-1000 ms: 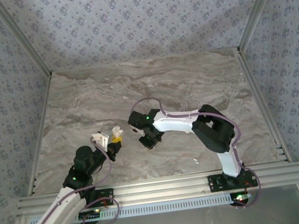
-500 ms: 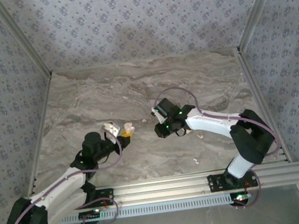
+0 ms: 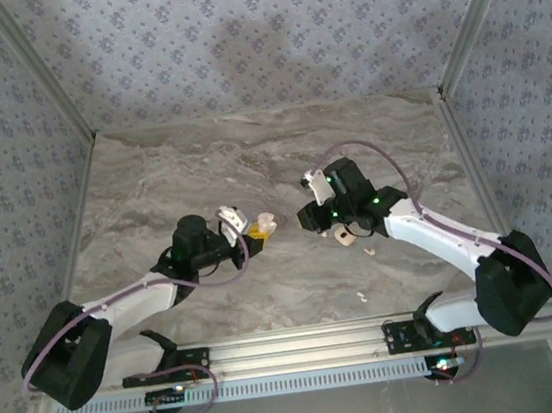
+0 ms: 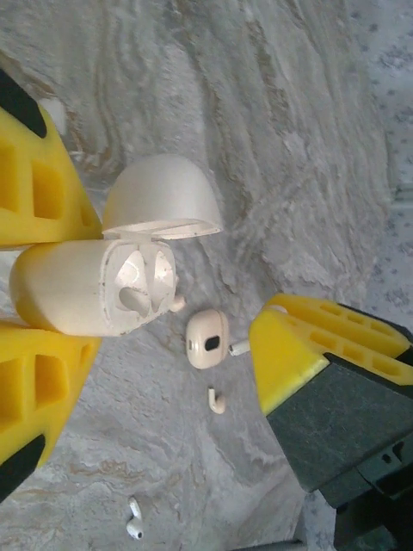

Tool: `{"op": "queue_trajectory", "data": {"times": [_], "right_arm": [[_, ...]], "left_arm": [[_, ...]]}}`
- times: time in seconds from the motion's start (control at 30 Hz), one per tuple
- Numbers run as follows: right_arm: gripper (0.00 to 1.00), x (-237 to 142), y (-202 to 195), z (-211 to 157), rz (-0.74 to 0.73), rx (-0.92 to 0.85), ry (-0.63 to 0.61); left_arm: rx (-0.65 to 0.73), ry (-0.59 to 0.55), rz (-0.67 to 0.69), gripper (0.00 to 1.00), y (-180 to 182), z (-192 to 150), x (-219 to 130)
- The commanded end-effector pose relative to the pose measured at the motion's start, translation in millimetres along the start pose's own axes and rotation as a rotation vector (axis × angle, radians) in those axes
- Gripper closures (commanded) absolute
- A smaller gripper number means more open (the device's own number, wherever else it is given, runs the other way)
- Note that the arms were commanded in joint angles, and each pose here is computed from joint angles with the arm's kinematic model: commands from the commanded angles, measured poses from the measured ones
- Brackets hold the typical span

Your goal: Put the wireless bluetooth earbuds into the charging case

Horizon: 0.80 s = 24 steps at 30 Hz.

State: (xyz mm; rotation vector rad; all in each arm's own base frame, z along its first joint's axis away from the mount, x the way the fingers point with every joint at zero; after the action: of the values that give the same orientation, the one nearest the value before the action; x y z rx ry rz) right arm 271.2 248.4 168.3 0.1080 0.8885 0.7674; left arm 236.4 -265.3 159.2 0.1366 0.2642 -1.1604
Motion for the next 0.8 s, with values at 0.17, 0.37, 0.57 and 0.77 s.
{"op": "queue_trajectory", "data": {"times": [0.17,0.37,0.57,0.77], "right_arm": [[0.76,-36.0,34.4,30.5,0.095,-0.122,-0.115],[0.76,-44.6,56.1,42.3,0.146,-0.174,-0.167],[0.77,-52.9,71.9,54.5,0.197,-0.211,-0.23],[0.76,-55.9,83.8,58.9,0.197,-0.286,-0.273]], "left_arm": [[0.084,-0.084,-0.131,0.83,-14.0,30.6,10.3],[0.078,-0.14,-0.178,0.83,-18.4,42.6,12.9],[0.077,-0.2,-0.183,0.83,-18.7,53.1,11.6],[0.066,-0.232,-0.201,0.83,-20.1,58.4,12.6]]}}
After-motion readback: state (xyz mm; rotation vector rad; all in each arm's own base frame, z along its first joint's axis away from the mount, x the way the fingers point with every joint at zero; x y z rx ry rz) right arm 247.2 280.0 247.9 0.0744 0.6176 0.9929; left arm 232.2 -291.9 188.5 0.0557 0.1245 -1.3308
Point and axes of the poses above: each hand's point on the last joint's axis, 136 mm out from that joint toward the fingers, its own x axis out along the fingers, its own y axis along the line the jaws close on, z = x × y, the point moved 1 cm from there along -x, back along the fingers, and after that the axes turned 5 degrees about x, right-handed, at the moved point
